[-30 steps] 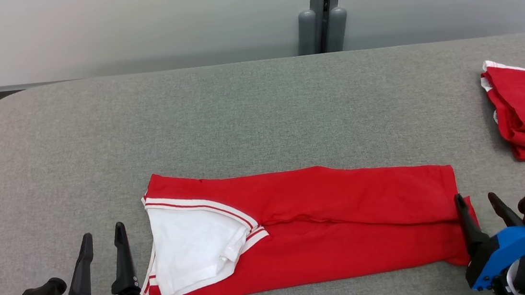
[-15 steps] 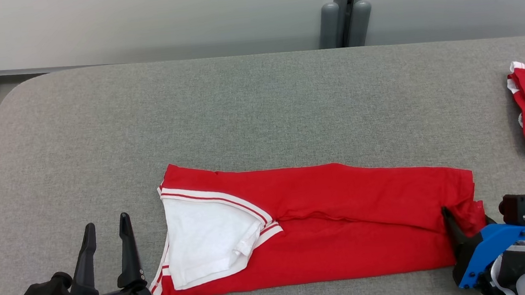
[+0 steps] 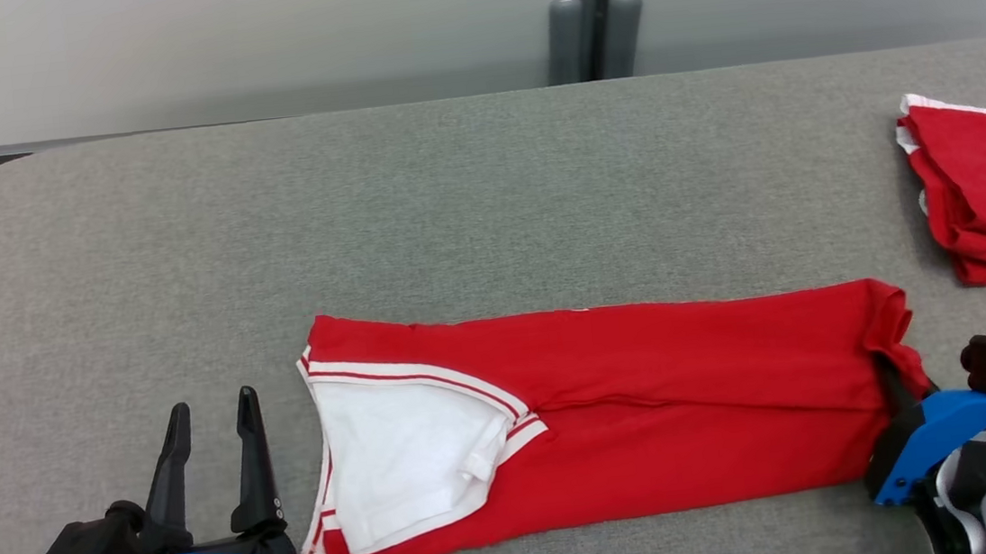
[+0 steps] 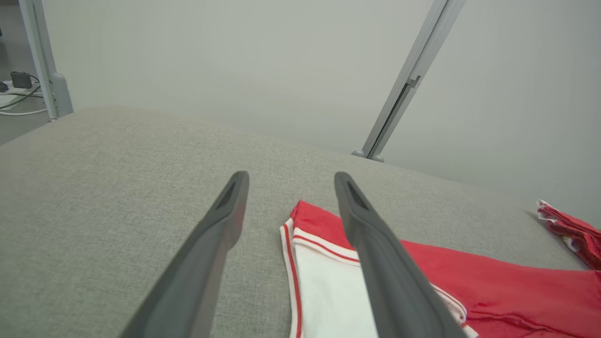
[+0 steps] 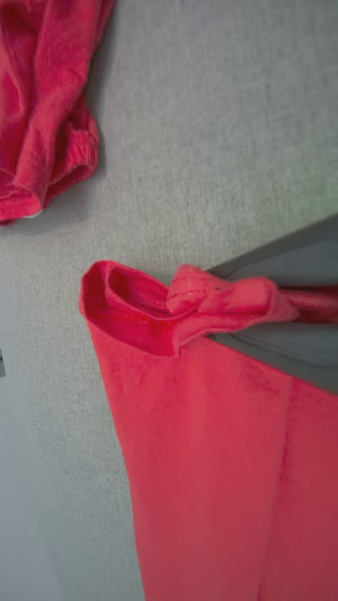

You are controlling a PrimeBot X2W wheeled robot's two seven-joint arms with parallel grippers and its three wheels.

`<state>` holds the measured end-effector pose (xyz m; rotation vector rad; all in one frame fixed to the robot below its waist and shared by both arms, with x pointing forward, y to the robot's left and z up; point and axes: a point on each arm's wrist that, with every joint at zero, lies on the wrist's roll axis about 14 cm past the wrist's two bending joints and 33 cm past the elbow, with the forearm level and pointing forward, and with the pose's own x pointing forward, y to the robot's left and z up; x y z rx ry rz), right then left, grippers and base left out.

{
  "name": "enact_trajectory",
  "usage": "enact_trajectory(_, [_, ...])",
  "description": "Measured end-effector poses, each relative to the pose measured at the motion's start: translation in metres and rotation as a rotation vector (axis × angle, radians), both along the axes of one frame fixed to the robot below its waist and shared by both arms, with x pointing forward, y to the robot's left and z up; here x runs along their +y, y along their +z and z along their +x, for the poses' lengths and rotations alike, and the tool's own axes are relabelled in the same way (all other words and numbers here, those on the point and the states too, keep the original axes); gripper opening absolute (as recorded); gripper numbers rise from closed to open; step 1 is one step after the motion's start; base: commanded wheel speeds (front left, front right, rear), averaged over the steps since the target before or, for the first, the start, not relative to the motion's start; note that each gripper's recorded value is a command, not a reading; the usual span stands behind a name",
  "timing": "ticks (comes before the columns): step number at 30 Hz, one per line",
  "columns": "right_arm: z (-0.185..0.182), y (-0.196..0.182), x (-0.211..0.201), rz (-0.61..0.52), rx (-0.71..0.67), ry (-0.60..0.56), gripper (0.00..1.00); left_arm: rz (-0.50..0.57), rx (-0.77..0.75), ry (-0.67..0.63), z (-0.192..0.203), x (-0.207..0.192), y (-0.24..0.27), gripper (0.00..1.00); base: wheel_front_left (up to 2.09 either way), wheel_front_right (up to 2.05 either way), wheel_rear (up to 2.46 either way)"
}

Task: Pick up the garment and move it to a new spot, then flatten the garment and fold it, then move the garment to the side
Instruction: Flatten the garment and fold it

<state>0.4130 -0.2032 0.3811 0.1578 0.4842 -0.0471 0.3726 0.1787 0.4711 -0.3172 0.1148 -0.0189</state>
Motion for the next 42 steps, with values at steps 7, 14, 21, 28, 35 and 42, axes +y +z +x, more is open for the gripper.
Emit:
enact_trajectory(7, [-0.018, 0.028, -0.065, -0.089, -0.063, -0.140, 0.00, -0.007, 0.012, -0.114, 0.017, -0.035, -0.005, 1.00, 0.00, 0.00, 0.00])
enact_trajectory(14, [-0.020, 0.056, -0.074, -0.101, -0.125, -0.158, 0.00, -0.004, 0.004, -0.182, 0.027, -0.056, -0.003, 1.00, 0.00, 0.00, 0.00])
enact_trajectory(21, [0.009, 0.082, 0.019, 0.019, -0.208, 0.081, 0.00, 0.016, -0.006, -0.124, 0.016, -0.036, 0.003, 1.00, 0.00, 0.00, 0.00])
enact_trajectory(28, [0.012, 0.093, 0.124, 0.253, -0.228, 0.324, 0.00, 0.037, -0.021, -0.024, -0.005, -0.003, 0.011, 1.00, 0.00, 0.00, 0.00])
enact_trajectory(35, [0.008, 0.088, 0.201, 0.371, -0.188, 0.506, 0.00, 0.042, -0.013, 0.048, -0.023, 0.019, 0.011, 1.00, 0.00, 0.00, 0.00])
enact_trajectory(42, [0.004, 0.067, 0.236, 0.408, -0.102, 0.583, 0.00, 0.039, -0.003, 0.069, -0.030, 0.024, 0.009, 1.00, 0.00, 0.00, 0.00])
